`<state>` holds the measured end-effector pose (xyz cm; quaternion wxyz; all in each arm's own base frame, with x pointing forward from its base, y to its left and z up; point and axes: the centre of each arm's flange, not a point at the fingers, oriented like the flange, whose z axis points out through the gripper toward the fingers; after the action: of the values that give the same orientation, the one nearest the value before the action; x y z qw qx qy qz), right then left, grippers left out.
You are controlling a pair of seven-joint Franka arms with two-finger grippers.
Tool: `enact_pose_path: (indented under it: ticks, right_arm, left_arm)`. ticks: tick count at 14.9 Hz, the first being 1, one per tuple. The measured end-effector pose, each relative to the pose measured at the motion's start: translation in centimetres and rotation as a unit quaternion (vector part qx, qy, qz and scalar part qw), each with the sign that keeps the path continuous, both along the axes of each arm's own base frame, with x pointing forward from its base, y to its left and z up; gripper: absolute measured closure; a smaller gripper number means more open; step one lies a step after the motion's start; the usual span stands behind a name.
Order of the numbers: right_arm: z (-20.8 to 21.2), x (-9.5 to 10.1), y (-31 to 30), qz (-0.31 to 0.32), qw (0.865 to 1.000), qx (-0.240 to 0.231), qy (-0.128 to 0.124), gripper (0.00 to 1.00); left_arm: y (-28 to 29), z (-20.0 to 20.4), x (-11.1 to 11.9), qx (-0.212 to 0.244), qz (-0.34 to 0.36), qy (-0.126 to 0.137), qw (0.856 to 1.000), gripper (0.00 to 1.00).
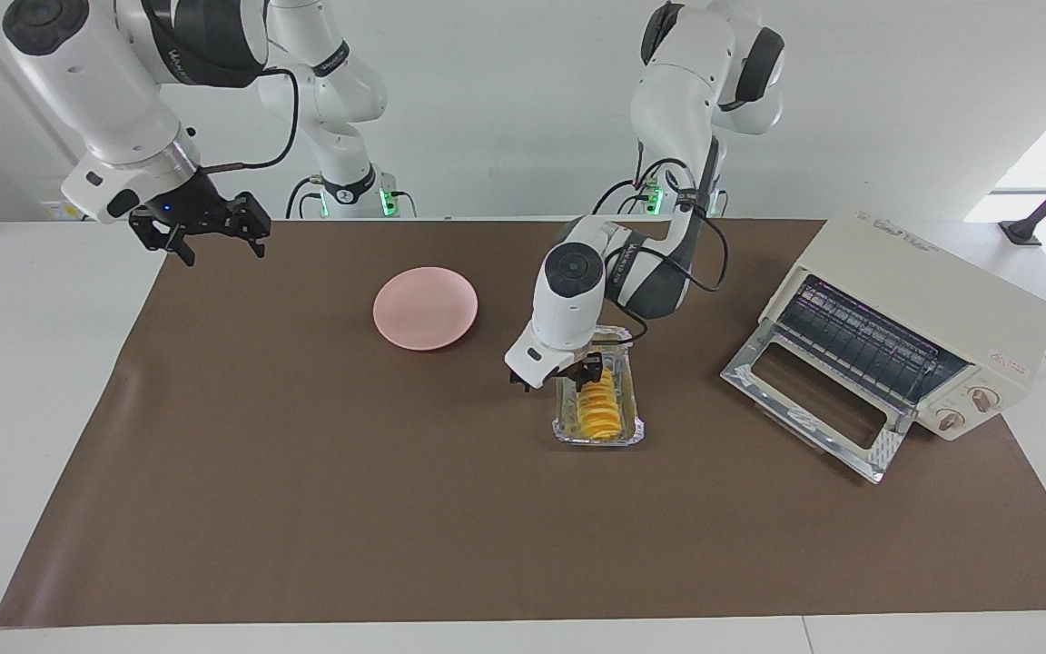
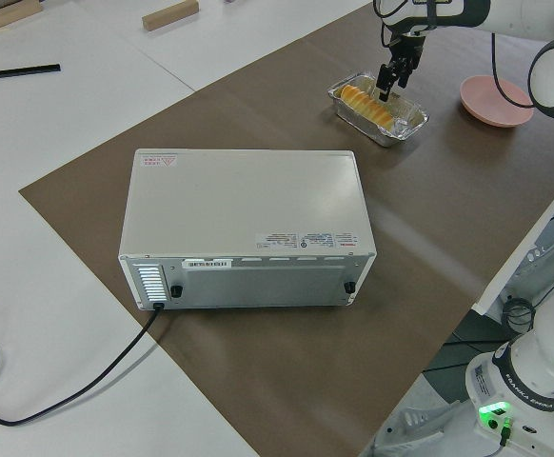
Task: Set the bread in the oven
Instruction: 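Carry the foil tray with the left gripper into the open toaster oven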
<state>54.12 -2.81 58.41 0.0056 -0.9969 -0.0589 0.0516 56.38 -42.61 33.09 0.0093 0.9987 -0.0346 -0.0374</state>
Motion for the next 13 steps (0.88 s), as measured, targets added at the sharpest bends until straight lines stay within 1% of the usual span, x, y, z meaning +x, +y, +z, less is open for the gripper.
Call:
enact_pose_path:
  ticks: [1, 4, 7, 9, 11, 13]
  right_arm:
    - [0.0, 0.0, -0.1, 0.0, 1.0, 0.0, 0.0, 0.0]
    - [0.0, 0.0, 0.0, 0.0, 1.0, 0.0, -0.002, 0.0]
    - [0.4, 0.3, -0.2, -0.001, 1.0, -0.001, -0.013, 0.0]
    - [0.5, 0.3, -0.5, -0.005, 1.0, -0.001, -0.014, 0.0]
    - [0.5, 0.3, -0.6, -0.005, 1.0, -0.001, -0.014, 0.0]
    - [0.5, 0.3, -0.6, -0.005, 1.0, -0.001, -0.014, 0.0]
  left_arm:
    - [-0.2, -0.1, -0.2, 0.001, 0.003, 0.001, 1.0, 0.35]
    - [-0.2, -0.6, -0.6, 0.006, 0.014, 0.006, 1.0, 0.68]
    - [0.6, -1.3, -0.5, 0.012, 0.022, 0.013, 1.0, 0.98]
    - [1.8, -1.0, 0.1, 0.018, 0.034, 0.019, 0.999, 0.98]
    - [3.2, -0.4, 0.7, 0.029, 0.057, 0.032, 0.997, 0.98]
    - [4.7, 1.5, 2.2, 0.039, 0.09, 0.031, 0.995, 0.98]
